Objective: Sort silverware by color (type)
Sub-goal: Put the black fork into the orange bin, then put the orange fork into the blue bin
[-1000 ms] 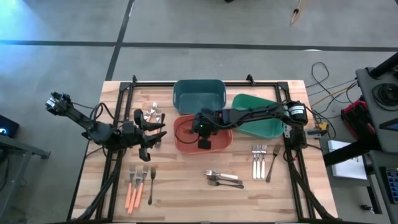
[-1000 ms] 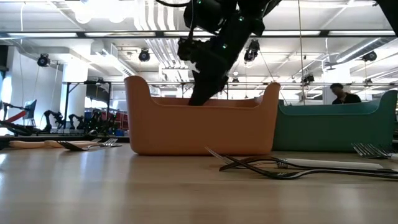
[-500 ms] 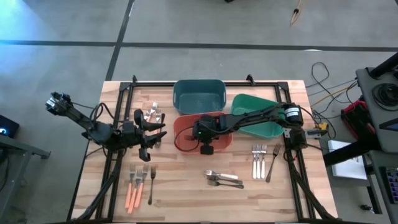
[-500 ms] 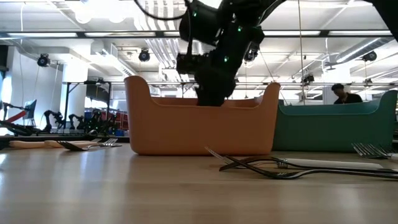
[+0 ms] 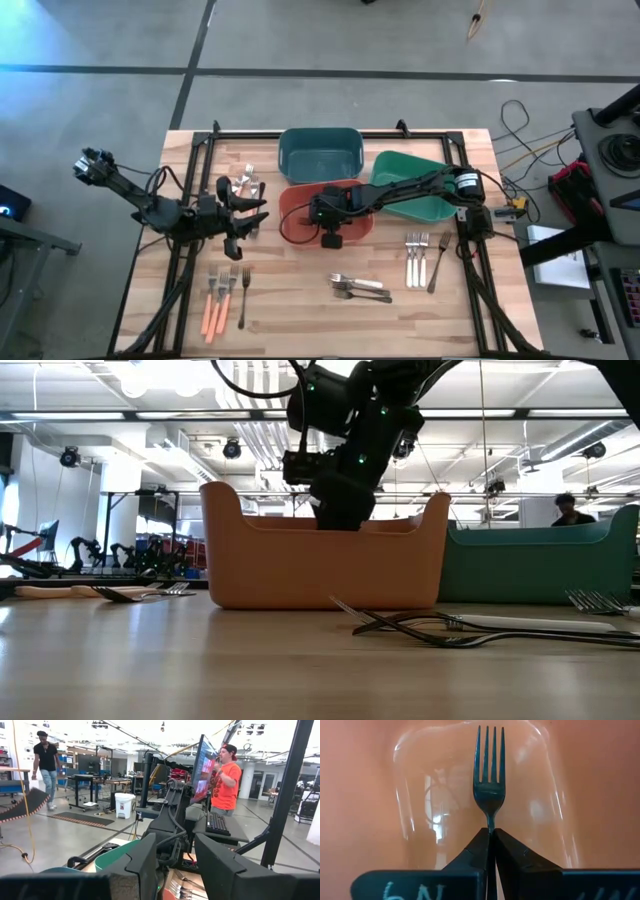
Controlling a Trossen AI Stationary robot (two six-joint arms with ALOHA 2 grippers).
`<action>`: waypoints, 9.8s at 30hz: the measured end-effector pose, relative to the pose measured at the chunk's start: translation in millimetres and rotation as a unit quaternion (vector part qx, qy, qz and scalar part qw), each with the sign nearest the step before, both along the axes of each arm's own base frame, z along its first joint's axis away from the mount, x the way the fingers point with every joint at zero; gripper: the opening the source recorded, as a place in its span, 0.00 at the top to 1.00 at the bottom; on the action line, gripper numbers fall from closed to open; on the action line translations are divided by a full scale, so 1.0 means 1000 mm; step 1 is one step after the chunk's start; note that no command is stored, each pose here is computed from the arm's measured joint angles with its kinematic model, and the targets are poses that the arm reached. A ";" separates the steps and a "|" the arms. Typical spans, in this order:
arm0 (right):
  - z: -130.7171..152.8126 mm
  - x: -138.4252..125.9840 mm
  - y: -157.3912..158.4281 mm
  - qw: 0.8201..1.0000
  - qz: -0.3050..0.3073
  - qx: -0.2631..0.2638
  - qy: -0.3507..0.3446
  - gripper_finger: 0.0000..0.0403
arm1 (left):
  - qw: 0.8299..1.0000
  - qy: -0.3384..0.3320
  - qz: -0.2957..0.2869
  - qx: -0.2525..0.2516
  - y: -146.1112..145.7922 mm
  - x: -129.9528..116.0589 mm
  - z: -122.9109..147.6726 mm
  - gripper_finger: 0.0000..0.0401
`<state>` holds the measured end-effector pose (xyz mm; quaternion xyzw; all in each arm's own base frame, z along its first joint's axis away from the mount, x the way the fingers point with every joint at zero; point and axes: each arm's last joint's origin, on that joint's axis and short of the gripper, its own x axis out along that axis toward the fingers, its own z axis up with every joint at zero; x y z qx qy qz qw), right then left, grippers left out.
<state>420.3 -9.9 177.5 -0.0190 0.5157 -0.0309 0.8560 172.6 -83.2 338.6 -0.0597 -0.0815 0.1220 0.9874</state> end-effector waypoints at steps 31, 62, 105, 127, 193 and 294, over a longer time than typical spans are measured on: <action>0.167 -0.110 0.022 0.980 -0.001 -0.028 -0.195 0.72 | 0.985 0.061 0.010 -0.162 -0.005 0.014 -0.032 0.70; 0.186 -0.200 0.014 0.931 -0.091 0.086 -0.343 0.91 | 0.806 0.099 0.211 -0.544 0.083 0.007 -0.021 0.70; 0.168 -0.184 -0.096 0.871 -0.345 -0.058 -0.346 0.91 | 0.586 0.599 0.263 -0.479 0.223 0.001 -0.170 0.70; 0.169 -0.186 -0.096 0.872 -0.341 -0.063 -0.344 0.91 | 0.588 0.602 0.293 -0.454 0.221 -0.004 -0.183 0.70; 0.169 -0.186 -0.096 0.882 -0.321 -0.085 -0.334 0.91 | 0.757 0.503 0.264 -0.324 0.263 0.044 -0.005 0.92; 0.196 -0.221 -0.085 0.866 -0.313 -0.122 -0.371 0.91 | 0.667 0.739 -0.059 -0.069 0.332 0.240 -0.146 0.79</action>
